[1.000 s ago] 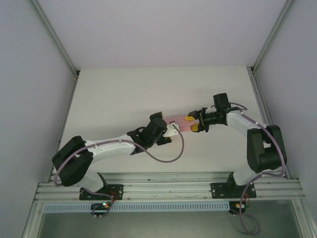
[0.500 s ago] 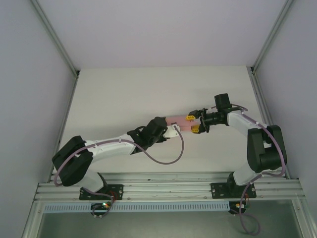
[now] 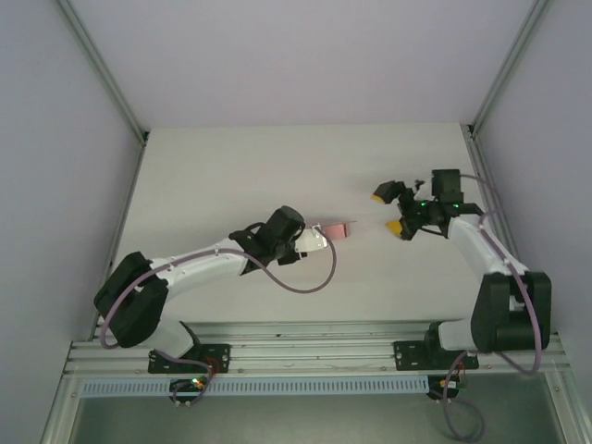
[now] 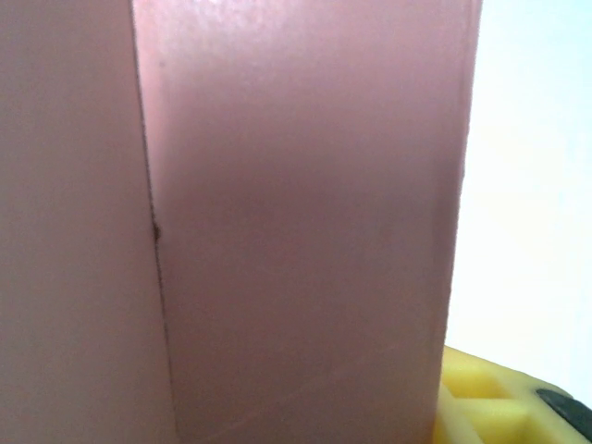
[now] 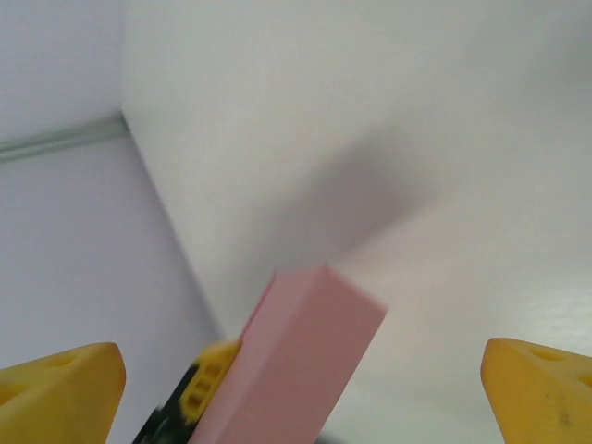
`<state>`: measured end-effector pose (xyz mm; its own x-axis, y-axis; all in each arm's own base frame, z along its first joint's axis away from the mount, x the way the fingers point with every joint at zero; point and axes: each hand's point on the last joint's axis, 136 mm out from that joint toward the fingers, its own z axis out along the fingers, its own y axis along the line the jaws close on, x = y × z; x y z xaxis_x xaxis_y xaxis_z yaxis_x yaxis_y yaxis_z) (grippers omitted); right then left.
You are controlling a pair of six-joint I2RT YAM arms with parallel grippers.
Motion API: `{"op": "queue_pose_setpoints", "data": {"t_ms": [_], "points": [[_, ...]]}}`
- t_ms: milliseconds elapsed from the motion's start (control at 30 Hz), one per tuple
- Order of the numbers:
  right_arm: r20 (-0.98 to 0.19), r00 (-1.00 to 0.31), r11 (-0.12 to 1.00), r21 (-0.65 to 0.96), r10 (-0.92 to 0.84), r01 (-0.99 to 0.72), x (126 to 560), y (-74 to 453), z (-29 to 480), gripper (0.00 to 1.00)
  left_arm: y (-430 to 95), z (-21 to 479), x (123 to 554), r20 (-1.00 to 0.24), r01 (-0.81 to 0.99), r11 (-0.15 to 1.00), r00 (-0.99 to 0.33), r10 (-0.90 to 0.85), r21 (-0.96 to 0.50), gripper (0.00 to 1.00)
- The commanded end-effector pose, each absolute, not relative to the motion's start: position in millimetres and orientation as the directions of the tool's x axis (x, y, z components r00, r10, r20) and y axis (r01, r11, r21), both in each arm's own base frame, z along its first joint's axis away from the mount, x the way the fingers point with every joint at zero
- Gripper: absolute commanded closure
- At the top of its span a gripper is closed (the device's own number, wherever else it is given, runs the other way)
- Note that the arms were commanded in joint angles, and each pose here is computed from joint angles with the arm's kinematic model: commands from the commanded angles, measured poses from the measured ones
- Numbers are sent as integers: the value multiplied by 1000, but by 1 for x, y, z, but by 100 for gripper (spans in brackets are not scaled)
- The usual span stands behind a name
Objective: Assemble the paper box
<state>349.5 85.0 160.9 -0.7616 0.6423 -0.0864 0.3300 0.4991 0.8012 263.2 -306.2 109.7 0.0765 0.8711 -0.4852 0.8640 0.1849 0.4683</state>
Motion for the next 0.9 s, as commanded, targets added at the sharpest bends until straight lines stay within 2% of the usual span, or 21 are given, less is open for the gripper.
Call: {"op": "queue_pose_setpoints", "data": {"t_ms": [0,100,233,400,600,700,867], "points": [[-503,-718,772,630,482,77,361,57,177,0,-296,114,238,-492,945,149,13,870,290,59],[-668,-689,823,538,281,-185,356,72,194,0,-291,117,237,-507,965,175,-54,860,194,59],[-782,-622,724,456,48,-518,332,118,207,1,-284,113,242,-460,972,202,-125,879,121,58],[-793,-578,731,277,-193,-624,319,136,192,3,-275,98,243,-331,978,199,-167,929,64,58],[-806,-488,639,187,-333,-746,306,160,183,3,-275,87,250,-241,980,193,-177,954,47,58],[-782,-480,634,144,-397,-760,308,164,172,3,-279,84,251,-220,983,182,-170,961,34,58],[-740,-512,620,165,-437,-767,320,170,159,14,-280,79,251,-209,985,169,-159,965,30,57]]}}
